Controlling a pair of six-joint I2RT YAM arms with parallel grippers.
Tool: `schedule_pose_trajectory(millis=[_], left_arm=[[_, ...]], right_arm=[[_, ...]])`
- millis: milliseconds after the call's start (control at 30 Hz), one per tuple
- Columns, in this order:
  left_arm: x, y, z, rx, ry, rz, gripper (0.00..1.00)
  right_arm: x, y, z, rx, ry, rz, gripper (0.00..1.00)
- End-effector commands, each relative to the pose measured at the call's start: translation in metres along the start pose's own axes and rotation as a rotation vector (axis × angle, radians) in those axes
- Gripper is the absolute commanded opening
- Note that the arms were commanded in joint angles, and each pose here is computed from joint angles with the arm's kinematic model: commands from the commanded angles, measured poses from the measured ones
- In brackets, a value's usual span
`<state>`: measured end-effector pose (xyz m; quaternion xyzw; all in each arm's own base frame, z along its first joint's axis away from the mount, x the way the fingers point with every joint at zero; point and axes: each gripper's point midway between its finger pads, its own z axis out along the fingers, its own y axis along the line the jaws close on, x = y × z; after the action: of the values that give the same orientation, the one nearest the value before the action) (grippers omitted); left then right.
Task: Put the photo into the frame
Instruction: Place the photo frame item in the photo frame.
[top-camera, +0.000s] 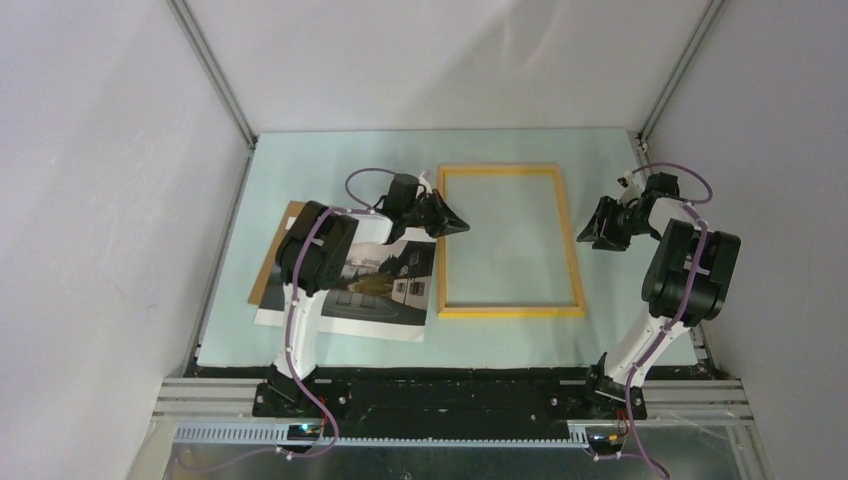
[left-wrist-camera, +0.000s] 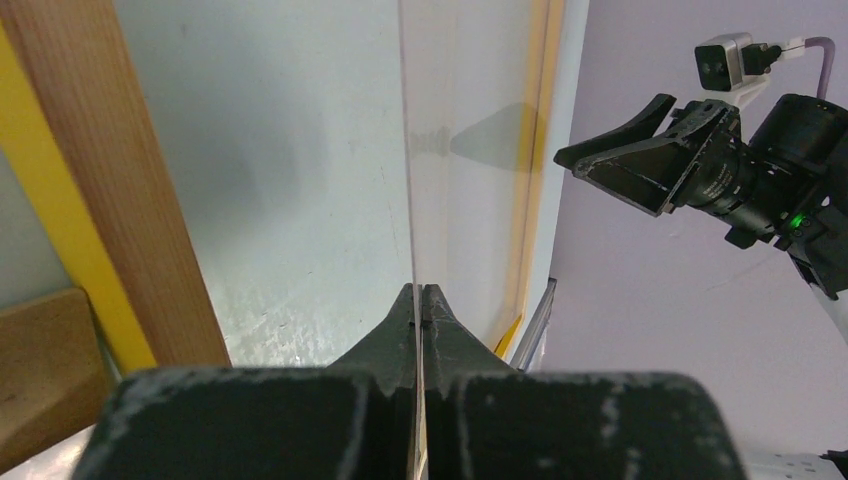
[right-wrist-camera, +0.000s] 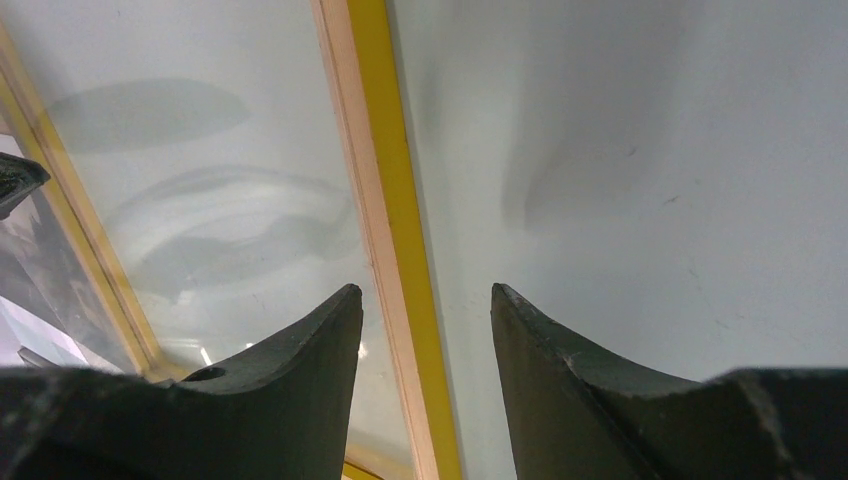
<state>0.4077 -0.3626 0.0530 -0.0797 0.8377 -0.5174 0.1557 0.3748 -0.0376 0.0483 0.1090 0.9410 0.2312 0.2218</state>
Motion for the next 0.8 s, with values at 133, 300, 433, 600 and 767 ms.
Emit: schedule_pose_trajectory(millis=[133, 300, 433, 600, 767], left_arm=[[-0.0077, -0.0302, -0.0134, 0.034, -0.049, 0.091, 0.00], [-0.0058, -0.0273, -0.0129, 0.025, -0.049, 0.087, 0.00], [-0.0064, -0.0263, -0.0129, 0.019, -0.053, 0.085, 0.00], [-0.0069, -0.0280, -0.0120, 0.019, -0.051, 0.081, 0.00], [-0.0043, -0.0287, -0.0091, 0.022, -0.039, 0.072, 0.00]], right_arm=[[0.0003, 0.0051, 0.0019, -0.027, 0.000, -0.012, 0.55], [0.0003, 0.0051, 0.0018, -0.027, 0.000, -0.011, 0.55], [0.0004, 0.0047, 0.0018, -0.028, 0.000, -0.008, 0.55], [0.0002, 0.0050, 0.0018, -0.030, 0.000, -0.008, 0.55], [0.0009, 0.0046, 0.0023, -0.028, 0.003, -0.005, 0.55]])
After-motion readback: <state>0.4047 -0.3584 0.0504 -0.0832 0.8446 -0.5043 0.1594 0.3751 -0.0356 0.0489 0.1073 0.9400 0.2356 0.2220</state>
